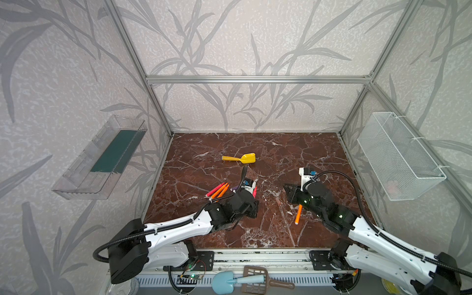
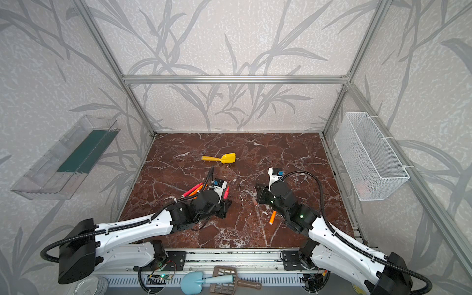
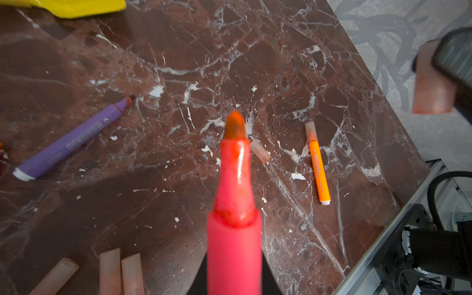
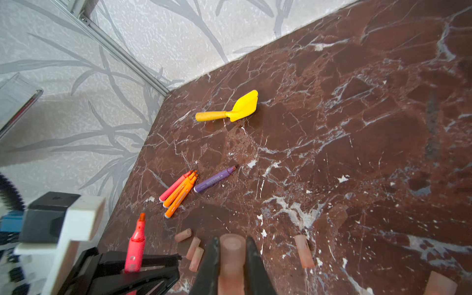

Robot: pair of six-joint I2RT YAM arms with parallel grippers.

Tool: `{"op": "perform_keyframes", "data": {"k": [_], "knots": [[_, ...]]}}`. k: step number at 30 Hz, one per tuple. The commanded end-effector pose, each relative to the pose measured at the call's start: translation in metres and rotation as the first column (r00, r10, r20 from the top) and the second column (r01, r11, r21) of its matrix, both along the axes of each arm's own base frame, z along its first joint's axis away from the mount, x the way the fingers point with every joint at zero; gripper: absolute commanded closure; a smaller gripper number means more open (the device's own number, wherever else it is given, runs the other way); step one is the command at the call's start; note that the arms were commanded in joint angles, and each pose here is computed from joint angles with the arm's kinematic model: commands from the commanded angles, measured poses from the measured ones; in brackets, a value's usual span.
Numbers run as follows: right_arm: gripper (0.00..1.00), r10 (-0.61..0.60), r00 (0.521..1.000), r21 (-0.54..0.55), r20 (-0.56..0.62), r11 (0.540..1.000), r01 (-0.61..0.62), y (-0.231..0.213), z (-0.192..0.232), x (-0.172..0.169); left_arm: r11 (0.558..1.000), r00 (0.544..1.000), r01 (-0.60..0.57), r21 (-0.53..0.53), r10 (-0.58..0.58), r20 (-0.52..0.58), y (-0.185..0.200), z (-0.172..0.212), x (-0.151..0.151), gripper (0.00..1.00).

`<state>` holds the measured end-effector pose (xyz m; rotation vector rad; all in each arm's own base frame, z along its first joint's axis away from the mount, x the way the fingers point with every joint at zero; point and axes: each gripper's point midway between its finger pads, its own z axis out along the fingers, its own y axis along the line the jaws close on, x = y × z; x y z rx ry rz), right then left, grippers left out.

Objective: Insert the pens into the pen caps
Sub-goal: 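Lift the pink cap with the right gripper toward the left gripper's highlighter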

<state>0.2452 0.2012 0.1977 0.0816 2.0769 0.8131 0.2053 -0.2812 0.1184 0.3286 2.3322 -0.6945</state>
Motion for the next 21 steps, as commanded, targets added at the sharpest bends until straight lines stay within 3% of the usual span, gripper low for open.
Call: {"op": "perform_keyframes", "data": {"k": [1, 14, 21], "knots": [[0.9, 0.002, 0.999, 0.041, 0.034, 0.999, -0.003, -0.006, 0.018, -0.006, 0.982, 0.999, 0.029, -0.186, -0.024, 0.03, -0.03, 0.032, 0.004, 1.0], [0.93, 0.029, 0.999, 0.256, 0.042, 0.966, -0.038, 0.009, 0.015, -0.007, 0.972, 0.993, 0.115, -0.205, -0.118, -0.005, -0.044, 0.034, -0.018, 1.0], [0.95, -0.034, 0.997, 0.321, 0.071, 0.947, 0.009, -0.008, 0.014, -0.011, 0.955, 0.981, 0.18, -0.235, -0.192, -0.032, -0.067, 0.028, -0.026, 1.0]]}}
